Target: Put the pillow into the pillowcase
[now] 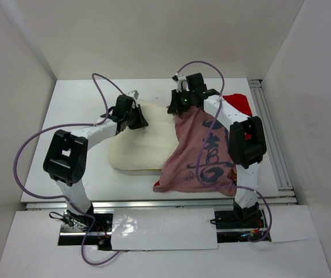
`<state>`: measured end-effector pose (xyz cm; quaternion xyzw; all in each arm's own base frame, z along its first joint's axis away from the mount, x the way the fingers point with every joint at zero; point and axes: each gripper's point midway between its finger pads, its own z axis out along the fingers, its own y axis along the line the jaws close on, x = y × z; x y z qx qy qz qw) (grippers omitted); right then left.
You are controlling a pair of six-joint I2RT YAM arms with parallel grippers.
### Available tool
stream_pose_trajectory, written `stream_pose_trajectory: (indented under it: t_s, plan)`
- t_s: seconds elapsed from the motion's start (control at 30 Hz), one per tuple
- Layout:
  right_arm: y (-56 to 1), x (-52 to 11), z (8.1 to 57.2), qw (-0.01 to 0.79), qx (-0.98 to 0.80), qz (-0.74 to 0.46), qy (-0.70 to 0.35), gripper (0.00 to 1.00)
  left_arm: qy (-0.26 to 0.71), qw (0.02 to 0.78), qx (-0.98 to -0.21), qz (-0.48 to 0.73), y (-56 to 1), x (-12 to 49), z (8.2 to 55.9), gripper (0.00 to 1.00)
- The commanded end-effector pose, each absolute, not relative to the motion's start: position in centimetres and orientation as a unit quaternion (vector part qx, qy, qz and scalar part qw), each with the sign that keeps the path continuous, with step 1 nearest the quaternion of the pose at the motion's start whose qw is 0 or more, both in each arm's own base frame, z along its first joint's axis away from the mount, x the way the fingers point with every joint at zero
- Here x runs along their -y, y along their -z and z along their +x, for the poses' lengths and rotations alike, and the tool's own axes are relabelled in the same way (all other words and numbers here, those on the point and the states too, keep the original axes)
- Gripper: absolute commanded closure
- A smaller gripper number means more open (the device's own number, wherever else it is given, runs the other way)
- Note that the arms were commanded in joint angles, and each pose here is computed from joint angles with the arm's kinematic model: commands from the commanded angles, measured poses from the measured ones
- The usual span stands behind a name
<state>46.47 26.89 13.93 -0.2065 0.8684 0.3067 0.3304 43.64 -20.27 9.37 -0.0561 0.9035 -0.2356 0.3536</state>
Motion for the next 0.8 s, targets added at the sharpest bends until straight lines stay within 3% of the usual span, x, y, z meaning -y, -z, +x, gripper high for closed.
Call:
stream_pose_trajectory:
  t_s: [0.0,0.33,0.57,0.6,0.63,0.67,0.77]
  plan:
    - [-20.3,-23.7,48.1,0.403,-0.841,-0.214,-0.292,0.92,0.145,0.324,-0.933,-0.065,-6.2,15.5,41.8,1.00]
    - [-18.6,-19.4,47.2,0.364,-0.874,-0.208,-0.244,0.90,0.102,0.332,-0.935,-0.072,-6.3,13.7,41.0,1.00]
    - [-18.5,-16.5,45.9,0.368,-0.883,-0.188,-0.222,0.84,0.084,0.333,-0.935,-0.086,-6.4,12.5,40.7,1.00]
    - [-17.6,-16.6,45.3,0.356,-0.887,-0.185,-0.229,0.86,0.084,0.333,-0.935,-0.086,-6.4,12.5,40.7,1.00]
    - [-18.3,-16.7,45.2,0.361,-0.883,-0.187,-0.233,0.97,0.089,0.331,-0.936,-0.085,-6.4,12.7,40.7,1.00]
    - [-18.7,-17.0,45.5,0.370,-0.877,-0.192,-0.240,1.00,0.087,0.327,-0.937,-0.084,-6.3,12.7,40.5,1.00]
    - [-18.9,-18.0,45.1,0.367,-0.867,-0.200,-0.270,1.00,0.120,0.334,-0.932,-0.069,-7.0,13.8,40.5,1.00]
